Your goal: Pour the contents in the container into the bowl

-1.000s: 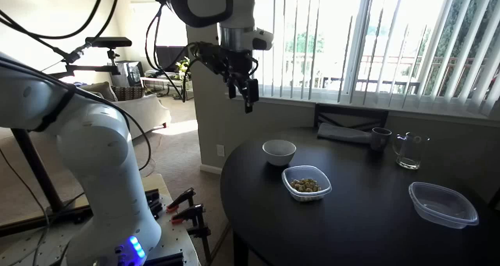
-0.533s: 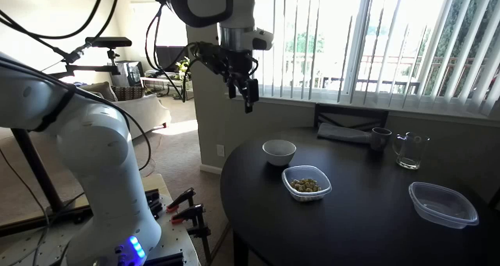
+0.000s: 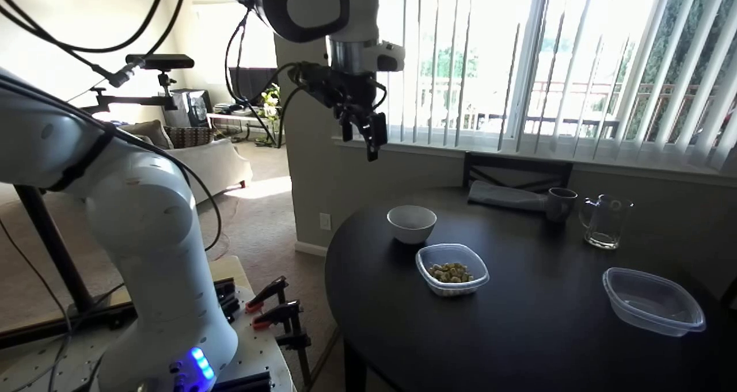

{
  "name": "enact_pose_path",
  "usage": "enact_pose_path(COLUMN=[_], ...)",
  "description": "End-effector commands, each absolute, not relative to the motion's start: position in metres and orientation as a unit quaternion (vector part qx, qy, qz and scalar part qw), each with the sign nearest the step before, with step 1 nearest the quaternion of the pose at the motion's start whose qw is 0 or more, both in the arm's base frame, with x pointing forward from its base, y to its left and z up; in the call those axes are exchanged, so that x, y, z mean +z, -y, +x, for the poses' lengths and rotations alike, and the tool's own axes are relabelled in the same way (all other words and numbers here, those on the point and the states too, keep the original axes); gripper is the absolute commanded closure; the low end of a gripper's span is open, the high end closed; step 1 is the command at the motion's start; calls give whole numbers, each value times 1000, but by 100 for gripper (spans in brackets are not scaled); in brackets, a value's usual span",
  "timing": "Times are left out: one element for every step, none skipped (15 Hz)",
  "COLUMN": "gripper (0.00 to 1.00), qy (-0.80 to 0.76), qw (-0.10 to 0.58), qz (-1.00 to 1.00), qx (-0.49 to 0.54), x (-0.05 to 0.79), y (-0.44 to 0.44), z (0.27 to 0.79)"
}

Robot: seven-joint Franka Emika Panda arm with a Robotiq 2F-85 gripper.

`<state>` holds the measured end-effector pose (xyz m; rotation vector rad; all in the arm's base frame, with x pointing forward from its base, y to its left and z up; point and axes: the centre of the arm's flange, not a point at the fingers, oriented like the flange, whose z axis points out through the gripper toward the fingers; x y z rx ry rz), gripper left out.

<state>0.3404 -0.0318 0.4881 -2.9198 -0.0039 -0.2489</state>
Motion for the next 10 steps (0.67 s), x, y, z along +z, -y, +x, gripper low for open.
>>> enact_pose_path(gripper=[0, 0, 0, 0, 0, 0, 0, 0, 0, 0], qy=[6, -12, -35, -55, -81, -101, -119, -135, -149, -162], qw=[115, 126, 128, 131, 132, 136, 139, 142, 149, 150], qz=[-984, -979, -975, -973, -971, -970, -970, -969, -969, -968], qx=[-139, -161, -177, -183, -183, -173, -160, -148, -128, -116], x=[464, 457, 448, 437, 424, 411, 395, 379, 362, 345], y=[20, 21, 23, 27, 34, 40, 45, 48, 47, 44], z=[428, 447, 465, 482, 498, 513, 526, 539, 551, 564])
